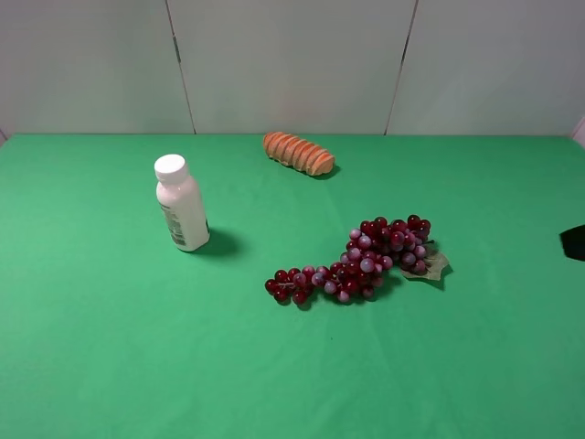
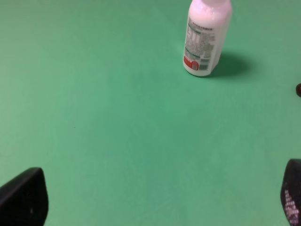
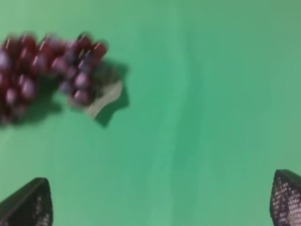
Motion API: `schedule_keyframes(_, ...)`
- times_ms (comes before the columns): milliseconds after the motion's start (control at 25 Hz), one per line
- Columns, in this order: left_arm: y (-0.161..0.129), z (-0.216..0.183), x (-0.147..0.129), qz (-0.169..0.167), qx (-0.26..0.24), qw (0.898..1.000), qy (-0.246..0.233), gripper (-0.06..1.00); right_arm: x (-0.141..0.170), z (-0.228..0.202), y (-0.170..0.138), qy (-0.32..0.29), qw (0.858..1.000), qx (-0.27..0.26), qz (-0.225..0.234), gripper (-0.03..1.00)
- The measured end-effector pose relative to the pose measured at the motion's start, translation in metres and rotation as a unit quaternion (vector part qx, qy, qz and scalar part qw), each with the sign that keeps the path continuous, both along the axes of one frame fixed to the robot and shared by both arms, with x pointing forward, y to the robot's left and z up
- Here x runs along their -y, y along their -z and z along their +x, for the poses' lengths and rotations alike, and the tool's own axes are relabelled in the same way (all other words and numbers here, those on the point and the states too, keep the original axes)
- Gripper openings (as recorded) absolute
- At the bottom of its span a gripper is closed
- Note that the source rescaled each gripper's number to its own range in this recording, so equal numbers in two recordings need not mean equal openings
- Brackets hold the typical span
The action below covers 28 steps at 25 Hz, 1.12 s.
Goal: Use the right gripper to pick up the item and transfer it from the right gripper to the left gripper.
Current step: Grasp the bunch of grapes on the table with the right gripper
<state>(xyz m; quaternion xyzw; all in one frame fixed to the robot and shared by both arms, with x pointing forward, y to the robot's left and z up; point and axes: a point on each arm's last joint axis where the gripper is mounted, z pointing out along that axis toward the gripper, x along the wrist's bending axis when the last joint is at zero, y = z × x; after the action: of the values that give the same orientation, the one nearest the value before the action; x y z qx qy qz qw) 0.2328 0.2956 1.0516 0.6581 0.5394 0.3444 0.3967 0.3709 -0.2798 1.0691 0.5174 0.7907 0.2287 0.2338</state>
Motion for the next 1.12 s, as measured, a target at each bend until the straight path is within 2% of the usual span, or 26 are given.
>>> schedule_keyframes(80, 0.0, 0.0, 0.0, 0.0, 0.0, 1.0, 0.0, 1.0, -0.011, 0.025, 0.005, -0.068, 0.997, -0.02, -0.035, 1.0)
schedule_keyframes(200, 0.0, 0.0, 0.0, 0.0, 0.0, 1.0, 0.0, 1.0, -0.028, 0.064, 0.017, -0.157, 0.983, -0.05, -0.078, 1.0)
schedule_keyframes(320, 0.0, 0.0, 0.0, 0.0, 0.0, 1.0, 0.0, 1.0, -0.048, 0.094, 0.03, -0.24, 0.962, -0.077, -0.106, 1.0)
schedule_keyframes(560, 0.0, 0.0, 0.0, 0.0, 0.0, 1.0, 0.0, 1.0, -0.089, 0.137, 0.055, -0.371, 0.915, -0.096, -0.123, 1.0)
schedule_keyframes(680, 0.0, 0.0, 0.0, 0.0, 0.0, 1.0, 0.0, 1.0, -0.107, 0.149, 0.065, -0.413, 0.896, -0.091, -0.135, 1.0)
schedule_keyframes(840, 0.0, 0.0, 0.0, 0.0, 0.0, 1.0, 0.0, 1.0, -0.122, 0.16, 0.078, -0.445, 0.88, -0.072, -0.151, 1.0)
schedule_keyframes(1120, 0.0, 0.0, 0.0, 0.0, 0.0, 1.0, 0.0, 1.0, -0.125, 0.168, 0.102, -0.467, 0.864, -0.085, -0.168, 1.0)
